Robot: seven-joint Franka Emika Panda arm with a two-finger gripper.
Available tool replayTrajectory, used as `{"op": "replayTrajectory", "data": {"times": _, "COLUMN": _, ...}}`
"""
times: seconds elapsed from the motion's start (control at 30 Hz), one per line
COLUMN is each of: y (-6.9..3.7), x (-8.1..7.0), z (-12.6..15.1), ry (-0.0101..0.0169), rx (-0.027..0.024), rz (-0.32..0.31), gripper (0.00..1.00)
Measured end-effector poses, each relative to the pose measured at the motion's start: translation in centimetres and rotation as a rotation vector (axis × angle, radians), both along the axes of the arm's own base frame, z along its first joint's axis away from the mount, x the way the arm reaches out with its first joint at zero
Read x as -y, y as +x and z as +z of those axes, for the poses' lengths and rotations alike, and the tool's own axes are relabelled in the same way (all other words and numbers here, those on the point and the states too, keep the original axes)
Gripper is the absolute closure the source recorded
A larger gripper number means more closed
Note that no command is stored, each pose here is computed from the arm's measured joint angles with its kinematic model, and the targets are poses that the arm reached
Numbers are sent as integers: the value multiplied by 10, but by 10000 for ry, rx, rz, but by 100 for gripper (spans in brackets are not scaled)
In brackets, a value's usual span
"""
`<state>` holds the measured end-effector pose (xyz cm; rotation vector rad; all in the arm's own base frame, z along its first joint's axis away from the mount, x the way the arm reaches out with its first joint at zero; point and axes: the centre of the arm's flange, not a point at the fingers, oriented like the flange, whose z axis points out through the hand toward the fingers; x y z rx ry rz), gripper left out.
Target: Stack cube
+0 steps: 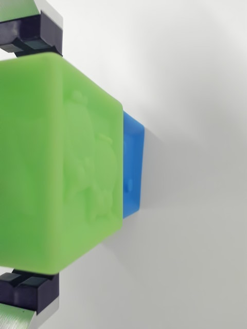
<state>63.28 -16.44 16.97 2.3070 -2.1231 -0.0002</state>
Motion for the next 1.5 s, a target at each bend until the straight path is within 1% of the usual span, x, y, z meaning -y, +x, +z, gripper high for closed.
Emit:
{"op": "replayTrajectory", "data": {"times": 0.33, "y": 0, "x": 0, "z": 0, "ry": 0, "rx": 2, "rz": 3, "gripper": 0}}
{"op": "replayTrajectory", "data": {"times": 0.47, "y": 0, "x": 0, "z": 2, "ry": 1, "rx": 15, "rz": 2, "gripper": 0}}
{"op": "replayTrajectory", "data": {"times": 0.63, "y": 1, "x": 0, "z": 10, "ry": 11, "rx": 35, "rz": -4, "gripper": 0}}
{"op": "replayTrajectory", "data": {"times": 0.77, "y": 1, "x": 0, "z": 21, "ry": 23, "rx": 43, "rz": -7, "gripper": 0}}
{"op": "replayTrajectory", "data": {"times": 0.87, "y": 1, "x": 0, "z": 29, "ry": 28, "rx": 55, "rz": -5, "gripper": 0}}
{"op": "replayTrajectory", "data": {"times": 1.03, "y": 1, "x": 0, "z": 43, "ry": 42, "rx": 54, "rz": -6, "gripper": 0}}
{"op": "replayTrajectory", "data": {"times": 1.1, "y": 1, "x": 0, "z": 51, "ry": 43, "rx": 66, "rz": -3, "gripper": 0}}
{"op": "replayTrajectory", "data": {"times": 1.23, "y": 1, "x": 0, "z": 67, "ry": 47, "rx": 70, "rz": -3, "gripper": 0}}
{"op": "replayTrajectory", "data": {"times": 1.3, "y": 1, "x": 0, "z": 73, "ry": 44, "rx": 79, "rz": 1, "gripper": 0}}
{"op": "replayTrajectory", "data": {"times": 1.43, "y": 1, "x": 0, "z": 90, "ry": 52, "rx": 69, "rz": 0, "gripper": 0}}
{"op": "replayTrajectory", "data": {"times": 1.5, "y": 1, "x": 0, "z": 96, "ry": 51, "rx": 75, "rz": 1, "gripper": 0}}
